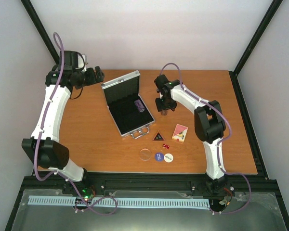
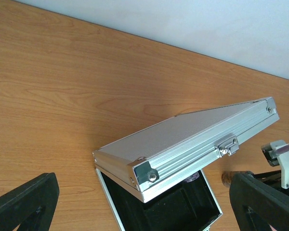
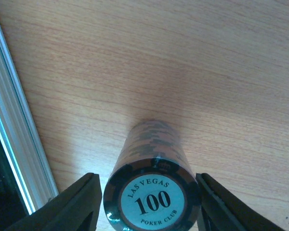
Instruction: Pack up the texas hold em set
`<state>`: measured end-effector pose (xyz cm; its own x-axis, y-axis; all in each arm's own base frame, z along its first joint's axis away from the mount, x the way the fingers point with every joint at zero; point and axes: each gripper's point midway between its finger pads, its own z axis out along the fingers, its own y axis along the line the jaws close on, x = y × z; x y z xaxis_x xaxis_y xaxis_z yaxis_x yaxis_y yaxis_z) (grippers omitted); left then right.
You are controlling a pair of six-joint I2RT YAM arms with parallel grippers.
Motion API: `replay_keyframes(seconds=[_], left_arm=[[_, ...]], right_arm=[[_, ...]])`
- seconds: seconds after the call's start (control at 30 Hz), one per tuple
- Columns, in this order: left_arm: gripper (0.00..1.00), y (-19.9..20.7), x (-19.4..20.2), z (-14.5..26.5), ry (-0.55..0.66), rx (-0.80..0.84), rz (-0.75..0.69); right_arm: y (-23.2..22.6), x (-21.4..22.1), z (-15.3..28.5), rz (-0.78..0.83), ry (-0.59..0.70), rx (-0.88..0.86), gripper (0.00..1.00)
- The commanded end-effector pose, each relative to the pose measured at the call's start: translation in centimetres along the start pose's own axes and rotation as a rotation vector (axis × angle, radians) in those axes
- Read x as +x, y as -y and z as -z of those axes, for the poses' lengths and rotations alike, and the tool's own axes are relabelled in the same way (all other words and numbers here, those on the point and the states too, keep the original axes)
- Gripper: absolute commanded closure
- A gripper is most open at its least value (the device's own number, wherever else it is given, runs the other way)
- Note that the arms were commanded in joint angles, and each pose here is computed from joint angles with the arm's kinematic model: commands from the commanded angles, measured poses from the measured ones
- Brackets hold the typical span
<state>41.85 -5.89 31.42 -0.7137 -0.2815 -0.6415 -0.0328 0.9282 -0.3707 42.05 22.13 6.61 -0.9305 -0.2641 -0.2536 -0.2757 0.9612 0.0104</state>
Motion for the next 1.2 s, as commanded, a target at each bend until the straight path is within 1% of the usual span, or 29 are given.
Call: replay_keyframes(seconds=[0.0, 0.13, 0.2, 0.3, 0.47, 0.5, 0.57, 0.73, 0.93, 1.0, 1.07, 1.17], left_arm=[[0.00, 0.5, -0.8, 0.4, 0.015, 0.006, -0.026], [0.00, 0.4, -0.9, 0.6, 0.017, 0.002, -0.032], [0.00, 0.4, -0.8, 0.6, 0.017, -0.001, -0.034], [0.00, 0.4, -0.8, 0.7, 0.015, 0.000, -0.033], [0.00, 0.4, -0.7, 0.6, 0.012, 0.004, -0.037], [0.00, 0.4, -0.7, 0.6, 0.013, 0.002, -0.036], [0.00, 0.4, -0.7, 0.6, 0.014, 0.002, -0.037], [0.00, 0.4, -0.7, 0.7, 0.018, 0.003, -0.030], [0.00, 0.6, -0.5, 0.4, 0.015, 0.021, -0.013], [0.00, 0.5, -0.3, 0.2, 0.010, 0.018, -0.011], [0.00, 0.2, -0.2, 0.0, 0.007, 0.007, -0.008], [0.00, 0.0, -0.1, -0.2, 0.006, -0.002, -0.009]], right_arm=[[-0.3, 0.2, -0.7, 0.008, -0.022, 0.010, 0.47], [-0.4, 0.7, -1.1, 0.001, -0.036, 0.006, 0.51], [-0.3, 0.7, -1.1, -0.001, -0.035, 0.009, 0.56], [-0.1, 0.7, -1.1, 0.001, -0.033, 0.020, 0.67], [-0.1, 0.5, -0.1, 0.009, -0.014, 0.018, 0.93], [-0.3, 0.3, 0.5, 0.017, 0.002, 0.006, 0.96], [-0.7, 0.0, 2.0, 0.028, 0.048, -0.024, 0.97], [-2.5, -2.2, 7.7, 0.047, 0.268, -0.157, 0.97], [-5.7, -2.6, 12.0, 0.094, 0.480, -0.242, 0.97], [-7.0, -2.4, 12.4, 0.106, 0.535, -0.269, 0.97], [-8.3, -1.9, 11.8, 0.120, 0.561, -0.286, 0.97], [-9.7, -1.4, 10.6, 0.150, 0.619, -0.259, 0.97]])
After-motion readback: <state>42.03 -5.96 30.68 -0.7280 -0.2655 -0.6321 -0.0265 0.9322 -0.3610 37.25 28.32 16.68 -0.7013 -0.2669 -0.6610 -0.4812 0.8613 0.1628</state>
